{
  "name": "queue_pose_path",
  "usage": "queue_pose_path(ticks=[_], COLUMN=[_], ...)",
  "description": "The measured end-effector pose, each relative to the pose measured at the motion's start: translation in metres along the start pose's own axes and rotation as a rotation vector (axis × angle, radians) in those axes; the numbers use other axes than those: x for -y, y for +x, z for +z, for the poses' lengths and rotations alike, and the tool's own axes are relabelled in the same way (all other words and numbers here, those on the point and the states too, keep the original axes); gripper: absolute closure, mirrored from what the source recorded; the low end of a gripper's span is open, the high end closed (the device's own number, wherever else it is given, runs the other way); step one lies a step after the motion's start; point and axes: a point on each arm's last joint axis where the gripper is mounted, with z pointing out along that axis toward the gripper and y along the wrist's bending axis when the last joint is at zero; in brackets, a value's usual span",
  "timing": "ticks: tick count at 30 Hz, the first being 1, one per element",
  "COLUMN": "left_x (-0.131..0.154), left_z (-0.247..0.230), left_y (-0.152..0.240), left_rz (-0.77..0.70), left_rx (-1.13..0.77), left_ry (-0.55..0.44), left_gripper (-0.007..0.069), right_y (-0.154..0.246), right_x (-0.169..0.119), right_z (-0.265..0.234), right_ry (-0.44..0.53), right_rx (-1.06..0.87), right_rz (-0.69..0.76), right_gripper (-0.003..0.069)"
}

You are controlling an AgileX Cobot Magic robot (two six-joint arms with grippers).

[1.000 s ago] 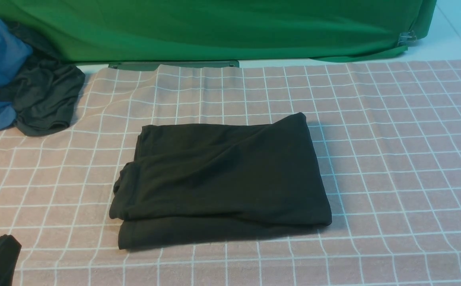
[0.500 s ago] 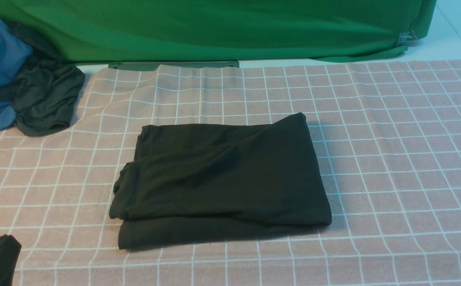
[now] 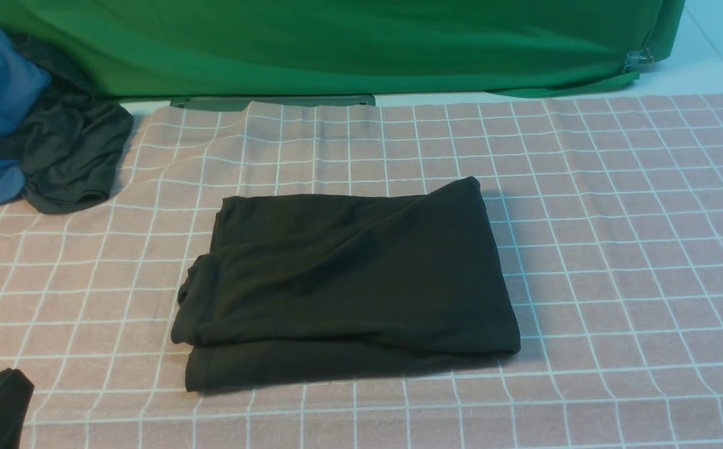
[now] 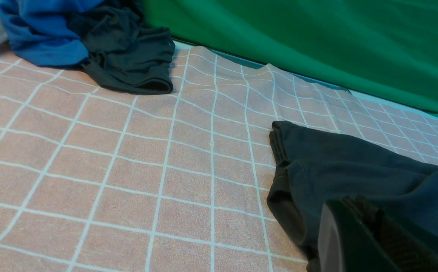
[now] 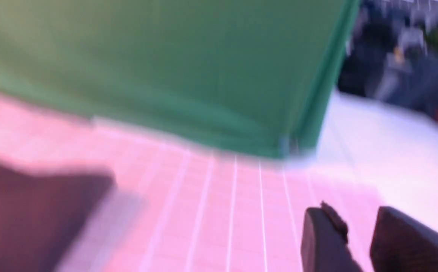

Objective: Fold a long-sleeved shirt over a pink coffee tablecloth.

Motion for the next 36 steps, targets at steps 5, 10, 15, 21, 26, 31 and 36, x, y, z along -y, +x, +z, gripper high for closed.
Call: queue_pose_path(ticks=[5, 10, 15, 21, 26, 31, 36], left_x=[0.0, 0.0, 0.0, 0.0, 0.0, 0.0, 0.0], left_z=[0.0, 0.0, 0.0, 0.0, 0.0, 0.0, 0.0], left_y=[0.0, 0.0, 0.0, 0.0, 0.0, 0.0, 0.0], left_rz=[0.0, 0.004, 0.006, 0.006, 0.007, 0.01, 0.016], left_rx=[0.001, 0.001, 0.001, 0.002, 0.002, 0.002, 0.002], left_ry=[0.0, -0.001, -0.001, -0.001, -0.001, -0.001, -0.003], left_gripper=[0.0612, 0.0612, 0.0612, 0.0612, 0.0612, 0.0612, 0.0612], right_y=[0.062, 0.072, 0.072, 0.072, 0.072, 0.072, 0.072], right_x=[-0.011, -0.015, -0.015, -0.015, -0.015, -0.015, -0.015], right_z=[-0.007, -0.012, -0.012, -0.012, -0.012, -0.012, -0.012], right_ry=[-0.003, -0.021, -0.019, -0.018, -0.018, -0.018, -0.018], right_rx=[-0.111, -0.145, -0.143, -0.145, -0.145, -0.145, -0.145], right_rz=[0.003, 0.008, 0.046, 0.057, 0.057, 0.057, 0.057], right_gripper=[0.0422, 0.0422, 0.0422, 0.0421, 0.0421, 0.0421, 0.0421])
